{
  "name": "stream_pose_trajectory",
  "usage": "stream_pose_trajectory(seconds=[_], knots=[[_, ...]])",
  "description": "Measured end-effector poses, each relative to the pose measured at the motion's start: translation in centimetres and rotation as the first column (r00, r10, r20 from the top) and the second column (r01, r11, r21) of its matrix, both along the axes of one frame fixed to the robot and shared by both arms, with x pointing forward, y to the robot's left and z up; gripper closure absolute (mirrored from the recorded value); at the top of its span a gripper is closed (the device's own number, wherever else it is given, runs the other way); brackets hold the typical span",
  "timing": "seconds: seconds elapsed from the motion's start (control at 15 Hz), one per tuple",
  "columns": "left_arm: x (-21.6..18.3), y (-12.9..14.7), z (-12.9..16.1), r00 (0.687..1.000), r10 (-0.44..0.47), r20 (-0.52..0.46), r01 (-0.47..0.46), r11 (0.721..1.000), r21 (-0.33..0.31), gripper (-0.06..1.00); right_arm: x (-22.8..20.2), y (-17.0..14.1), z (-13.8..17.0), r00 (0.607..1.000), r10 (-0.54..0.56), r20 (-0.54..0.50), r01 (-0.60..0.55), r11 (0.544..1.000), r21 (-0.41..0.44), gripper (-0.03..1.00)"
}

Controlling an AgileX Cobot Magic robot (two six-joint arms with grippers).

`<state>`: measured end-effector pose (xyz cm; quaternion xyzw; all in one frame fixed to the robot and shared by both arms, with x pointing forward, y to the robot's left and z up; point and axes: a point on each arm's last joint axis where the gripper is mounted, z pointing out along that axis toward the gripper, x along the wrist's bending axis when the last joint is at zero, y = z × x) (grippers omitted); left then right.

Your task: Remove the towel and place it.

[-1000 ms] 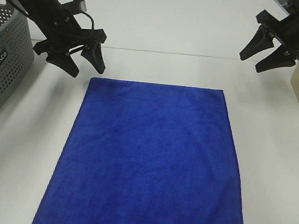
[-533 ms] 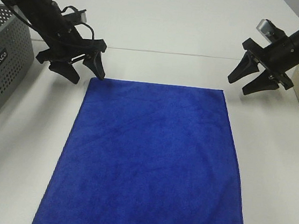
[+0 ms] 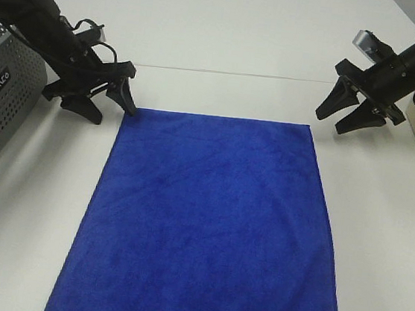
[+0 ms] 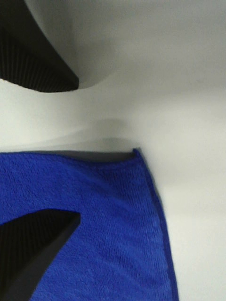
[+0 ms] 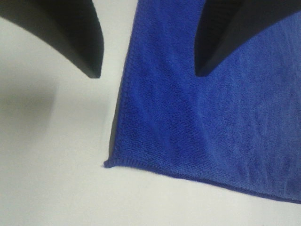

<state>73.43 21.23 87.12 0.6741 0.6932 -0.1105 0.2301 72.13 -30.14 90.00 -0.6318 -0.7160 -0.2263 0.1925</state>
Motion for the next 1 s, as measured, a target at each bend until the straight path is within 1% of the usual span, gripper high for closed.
stream_pose_trajectory(seconds=[0.2, 0.47, 0.8, 1.0], knots=[[0.3, -0.3, -0.4, 1.0, 0.012, 0.016, -0.011, 0.999, -0.038, 0.29, 0.0, 0.0, -0.2, 1.0, -0.003, -0.001, 0.003, 1.0, -0.001, 0.39], [0.4, -0.4, -0.7, 1.0, 0.003, 0.026, -0.002, 0.999, -0.054, 0.29, 0.3, 0.0, -3.4, 0.999, -0.02, -0.042, 0.021, 1.0, 0.008, 0.39], [0.5, -0.5, -0.7, 0.999, 0.003, 0.036, -0.001, 0.998, -0.055, 0.29, 1.0, 0.1, -3.6, 0.998, -0.069, 0.013, 0.069, 0.998, 0.007, 0.39], [0.6, -0.4, -0.6, 0.999, 0.012, 0.048, -0.009, 0.998, -0.054, 0.3, 1.2, 0.6, -3.7, 0.997, -0.071, 0.036, 0.072, 0.997, -0.005, 0.39]])
